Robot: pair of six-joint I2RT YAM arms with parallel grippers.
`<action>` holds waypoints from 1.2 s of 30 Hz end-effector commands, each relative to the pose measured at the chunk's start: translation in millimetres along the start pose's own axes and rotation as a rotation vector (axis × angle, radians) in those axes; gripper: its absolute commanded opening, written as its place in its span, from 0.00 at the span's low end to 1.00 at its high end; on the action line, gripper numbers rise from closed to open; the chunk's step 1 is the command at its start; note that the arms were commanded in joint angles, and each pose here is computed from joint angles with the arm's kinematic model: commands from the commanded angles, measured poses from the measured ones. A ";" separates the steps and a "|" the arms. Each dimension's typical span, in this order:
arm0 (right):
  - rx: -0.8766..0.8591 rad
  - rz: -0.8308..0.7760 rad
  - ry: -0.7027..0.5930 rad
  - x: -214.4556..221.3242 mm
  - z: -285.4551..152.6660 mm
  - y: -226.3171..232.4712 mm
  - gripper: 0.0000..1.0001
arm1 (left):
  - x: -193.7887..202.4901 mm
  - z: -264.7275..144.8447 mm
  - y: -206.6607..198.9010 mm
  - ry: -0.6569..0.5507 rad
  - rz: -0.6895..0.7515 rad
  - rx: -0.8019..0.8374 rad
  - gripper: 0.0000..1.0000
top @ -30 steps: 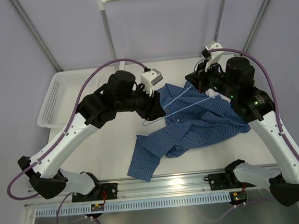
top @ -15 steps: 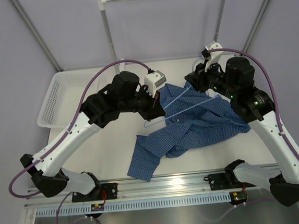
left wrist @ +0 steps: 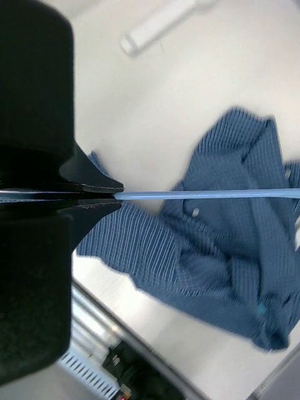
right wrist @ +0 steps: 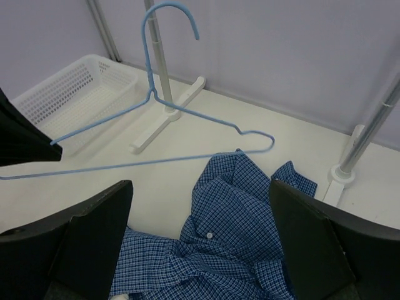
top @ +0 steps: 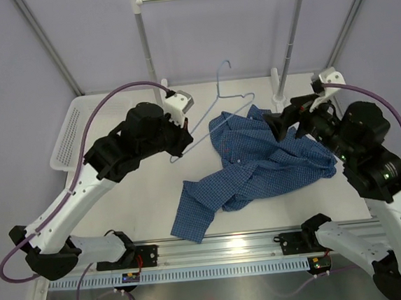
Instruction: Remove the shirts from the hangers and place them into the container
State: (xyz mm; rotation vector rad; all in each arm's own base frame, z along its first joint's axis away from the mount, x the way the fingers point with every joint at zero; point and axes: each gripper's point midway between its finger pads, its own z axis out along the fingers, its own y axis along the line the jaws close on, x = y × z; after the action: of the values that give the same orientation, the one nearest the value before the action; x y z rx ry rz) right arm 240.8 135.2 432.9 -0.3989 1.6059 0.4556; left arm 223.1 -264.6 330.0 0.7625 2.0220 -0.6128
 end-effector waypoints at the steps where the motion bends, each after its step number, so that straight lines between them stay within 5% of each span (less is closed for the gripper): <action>1: 0.082 0.047 -0.060 -12.8 -36.5 -8.0 0.99 | -35.7 -19.3 47.3 -0.160 0.001 -0.228 0.00; 7: 0.120 0.105 -0.059 9.8 -63.9 -11.2 1.00 | -104.2 -40.5 99.4 -0.349 -0.050 -0.412 0.00; 17: 0.129 0.119 -0.045 26.2 -75.4 -11.8 1.00 | -200.7 -11.2 139.1 -0.509 -0.067 -0.480 0.00; 36: 0.124 0.157 0.004 48.9 -75.7 -9.5 1.00 | -168.8 76.3 193.2 -0.361 -0.139 -0.514 0.00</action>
State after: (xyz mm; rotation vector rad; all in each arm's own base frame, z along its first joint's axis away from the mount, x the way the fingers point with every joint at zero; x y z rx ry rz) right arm 177.7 89.2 390.8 -0.1908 1.6604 0.4676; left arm 467.4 -226.2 392.6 0.2231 1.8496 -0.2157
